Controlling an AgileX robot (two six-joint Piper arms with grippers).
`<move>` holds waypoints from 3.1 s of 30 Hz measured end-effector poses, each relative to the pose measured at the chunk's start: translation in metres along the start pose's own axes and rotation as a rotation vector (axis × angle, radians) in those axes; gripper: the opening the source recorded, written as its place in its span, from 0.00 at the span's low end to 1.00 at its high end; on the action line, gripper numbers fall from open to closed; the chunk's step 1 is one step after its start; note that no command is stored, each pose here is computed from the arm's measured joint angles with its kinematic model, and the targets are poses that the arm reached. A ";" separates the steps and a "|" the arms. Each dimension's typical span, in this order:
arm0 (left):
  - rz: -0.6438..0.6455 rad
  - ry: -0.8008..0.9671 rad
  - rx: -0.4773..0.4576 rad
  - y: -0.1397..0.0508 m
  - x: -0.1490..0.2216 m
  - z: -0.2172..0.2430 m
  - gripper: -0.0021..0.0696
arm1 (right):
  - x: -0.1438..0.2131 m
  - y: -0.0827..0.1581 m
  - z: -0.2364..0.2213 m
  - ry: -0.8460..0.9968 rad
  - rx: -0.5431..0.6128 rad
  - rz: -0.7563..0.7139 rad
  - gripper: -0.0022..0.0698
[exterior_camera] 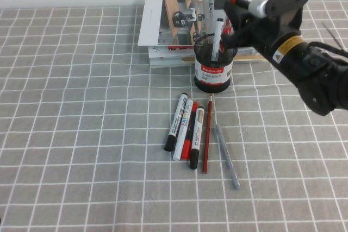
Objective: Put the pen into the pen holder
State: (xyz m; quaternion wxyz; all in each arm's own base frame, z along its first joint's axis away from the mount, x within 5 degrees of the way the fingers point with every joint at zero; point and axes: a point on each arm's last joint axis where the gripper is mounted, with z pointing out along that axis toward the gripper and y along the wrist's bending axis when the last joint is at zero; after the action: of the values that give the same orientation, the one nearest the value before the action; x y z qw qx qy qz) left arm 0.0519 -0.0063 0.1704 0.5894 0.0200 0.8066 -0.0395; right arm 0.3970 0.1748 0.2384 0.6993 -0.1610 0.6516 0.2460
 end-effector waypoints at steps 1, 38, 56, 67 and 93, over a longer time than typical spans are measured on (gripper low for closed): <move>0.000 0.000 0.000 0.000 0.000 0.000 0.02 | 0.007 -0.001 0.001 0.013 0.003 0.004 0.11; 0.000 0.000 0.000 0.000 0.000 0.000 0.02 | -0.102 0.073 -0.207 -0.038 -0.198 0.050 0.01; 0.000 0.000 0.000 0.000 0.000 0.000 0.02 | -0.106 0.084 -0.314 -0.056 -0.058 -0.222 0.01; 0.000 0.000 0.000 0.000 0.000 0.000 0.02 | -0.066 0.067 -0.330 -0.051 0.114 -0.247 0.01; 0.000 0.000 0.000 0.000 0.000 0.000 0.02 | 0.029 0.040 -0.387 0.295 0.605 0.060 0.01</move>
State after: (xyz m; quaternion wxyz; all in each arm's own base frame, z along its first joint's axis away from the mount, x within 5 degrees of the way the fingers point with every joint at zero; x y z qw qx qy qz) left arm 0.0519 -0.0063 0.1704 0.5894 0.0200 0.8066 -0.0395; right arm 0.0537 0.0002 0.1753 0.6061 0.0392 0.7936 0.0362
